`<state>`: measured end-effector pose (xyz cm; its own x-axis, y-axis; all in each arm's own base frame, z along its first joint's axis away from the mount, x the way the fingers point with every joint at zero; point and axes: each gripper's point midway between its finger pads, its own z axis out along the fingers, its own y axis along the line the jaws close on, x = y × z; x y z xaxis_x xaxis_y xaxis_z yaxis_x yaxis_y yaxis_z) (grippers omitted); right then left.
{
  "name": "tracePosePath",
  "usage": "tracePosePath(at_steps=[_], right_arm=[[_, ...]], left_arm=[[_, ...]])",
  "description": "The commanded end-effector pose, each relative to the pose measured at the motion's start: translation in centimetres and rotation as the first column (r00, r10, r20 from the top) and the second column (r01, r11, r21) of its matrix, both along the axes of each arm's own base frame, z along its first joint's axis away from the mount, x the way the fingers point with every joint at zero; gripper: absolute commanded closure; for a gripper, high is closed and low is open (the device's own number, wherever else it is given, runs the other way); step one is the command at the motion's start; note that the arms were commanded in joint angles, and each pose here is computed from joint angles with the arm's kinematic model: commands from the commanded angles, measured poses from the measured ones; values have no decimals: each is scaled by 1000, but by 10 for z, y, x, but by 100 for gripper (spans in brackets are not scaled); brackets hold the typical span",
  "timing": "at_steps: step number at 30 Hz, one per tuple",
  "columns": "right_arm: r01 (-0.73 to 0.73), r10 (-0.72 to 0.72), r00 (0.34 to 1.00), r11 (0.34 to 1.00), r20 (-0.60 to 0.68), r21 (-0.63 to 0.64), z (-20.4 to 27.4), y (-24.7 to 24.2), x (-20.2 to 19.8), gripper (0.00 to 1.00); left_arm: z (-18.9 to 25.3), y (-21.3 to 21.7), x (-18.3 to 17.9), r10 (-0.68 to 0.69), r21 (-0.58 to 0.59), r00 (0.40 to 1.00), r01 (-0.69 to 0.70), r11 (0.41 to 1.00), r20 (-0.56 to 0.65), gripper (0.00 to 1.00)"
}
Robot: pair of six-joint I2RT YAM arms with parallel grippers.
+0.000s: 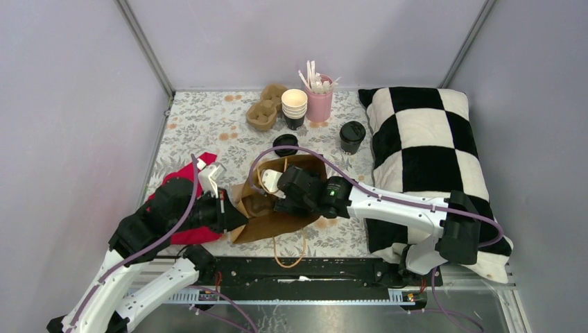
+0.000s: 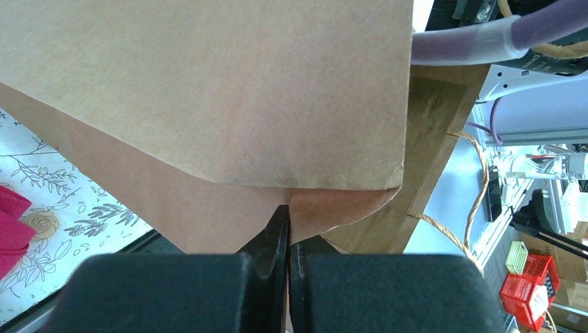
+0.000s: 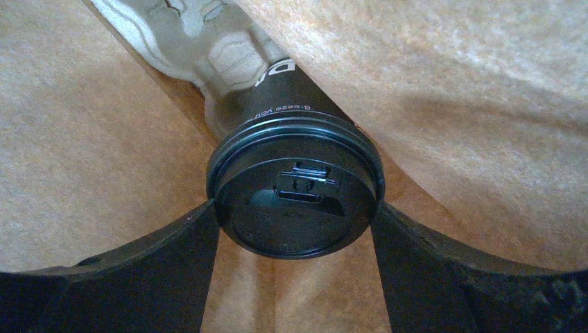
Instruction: Pack the takeout coffee
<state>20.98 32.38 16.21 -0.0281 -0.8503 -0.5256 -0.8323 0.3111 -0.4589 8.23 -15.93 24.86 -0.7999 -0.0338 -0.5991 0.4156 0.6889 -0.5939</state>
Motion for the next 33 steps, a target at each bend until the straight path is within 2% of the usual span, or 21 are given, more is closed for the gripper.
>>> tracePosePath(at_steps=[1,8,18,26,33], right_arm=[[6,-7,999,1000,-41,-25,-10,-4,-6,41],[13,-14,999,999,-34,-36,-25,0,-3,41],[18,-22,999,994,-45,-104,-37,-2,-1,41],[38,-44,998,992,-47,-117,-23,-3,0,42],[52,-55,997,997,-50,-61,-2,-3,-2,42]], left_arm=[[0,0,-1,-7,-6,1000,7,1000,8,100],[-18,3,0,3,27,1000,-3,1000,-5,100],[-18,4,0,10,34,1000,-10,999,-14,100],[-19,5,2,27,41,999,-26,999,-23,100],[-20,6,3,52,35,998,-50,998,-30,100]])
